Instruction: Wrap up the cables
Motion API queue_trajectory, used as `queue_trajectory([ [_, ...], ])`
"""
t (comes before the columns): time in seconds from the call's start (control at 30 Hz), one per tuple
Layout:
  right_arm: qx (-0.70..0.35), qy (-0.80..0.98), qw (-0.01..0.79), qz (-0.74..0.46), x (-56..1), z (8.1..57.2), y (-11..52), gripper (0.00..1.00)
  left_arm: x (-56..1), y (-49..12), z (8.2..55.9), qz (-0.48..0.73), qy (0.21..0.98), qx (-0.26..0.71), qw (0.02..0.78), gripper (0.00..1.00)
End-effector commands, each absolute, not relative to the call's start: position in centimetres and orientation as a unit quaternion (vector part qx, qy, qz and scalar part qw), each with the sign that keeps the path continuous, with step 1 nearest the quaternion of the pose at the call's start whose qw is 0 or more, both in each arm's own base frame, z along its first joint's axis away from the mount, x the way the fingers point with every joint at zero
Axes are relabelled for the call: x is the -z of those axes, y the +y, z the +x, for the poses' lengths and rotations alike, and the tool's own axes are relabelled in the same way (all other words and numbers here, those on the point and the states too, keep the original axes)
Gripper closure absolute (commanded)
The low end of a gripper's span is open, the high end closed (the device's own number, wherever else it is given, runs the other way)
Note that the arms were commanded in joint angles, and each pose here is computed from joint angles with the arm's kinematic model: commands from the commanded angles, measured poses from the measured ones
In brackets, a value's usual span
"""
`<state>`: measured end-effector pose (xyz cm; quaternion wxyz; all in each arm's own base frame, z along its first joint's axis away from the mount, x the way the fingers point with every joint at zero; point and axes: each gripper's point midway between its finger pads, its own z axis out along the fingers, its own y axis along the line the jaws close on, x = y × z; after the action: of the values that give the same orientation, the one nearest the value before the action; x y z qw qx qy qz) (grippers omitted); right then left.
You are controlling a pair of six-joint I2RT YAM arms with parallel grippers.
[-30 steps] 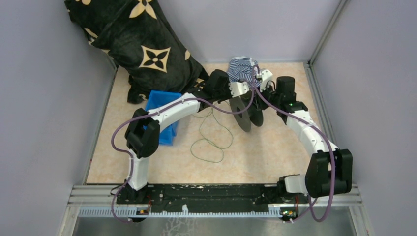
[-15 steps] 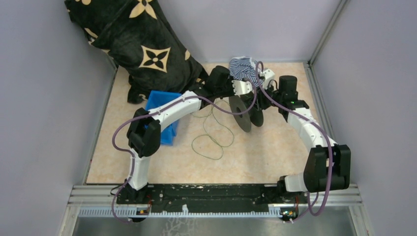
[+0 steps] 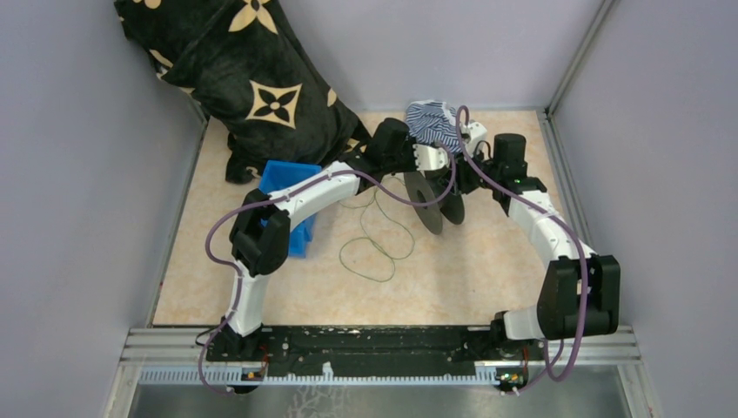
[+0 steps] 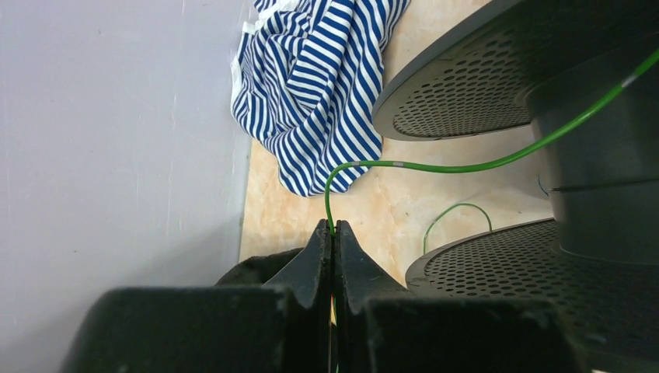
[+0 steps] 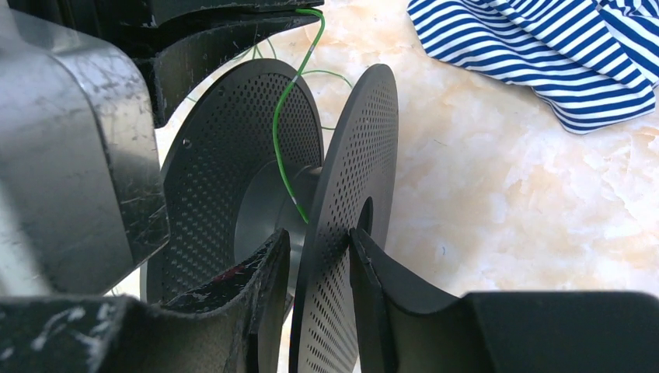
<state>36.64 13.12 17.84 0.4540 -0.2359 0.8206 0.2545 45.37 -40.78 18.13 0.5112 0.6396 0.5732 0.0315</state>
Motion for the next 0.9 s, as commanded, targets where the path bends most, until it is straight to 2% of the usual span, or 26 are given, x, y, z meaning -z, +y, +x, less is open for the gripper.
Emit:
queue_trajectory([
  [0.0, -0.265, 0.798, 0.486, -0.238, -20.5, 37.8, 13.7, 0.65, -18.8, -41.4, 45.7, 0.640, 0.558, -0.025, 0.528, 1.00],
  [0.87, -0.281, 0.796, 0.482, -0.234, -20.5, 37.9, 14.0, 0.61, -17.8, -40.8, 45.5, 0.683, 0.508, -0.042, 0.523, 1.00],
])
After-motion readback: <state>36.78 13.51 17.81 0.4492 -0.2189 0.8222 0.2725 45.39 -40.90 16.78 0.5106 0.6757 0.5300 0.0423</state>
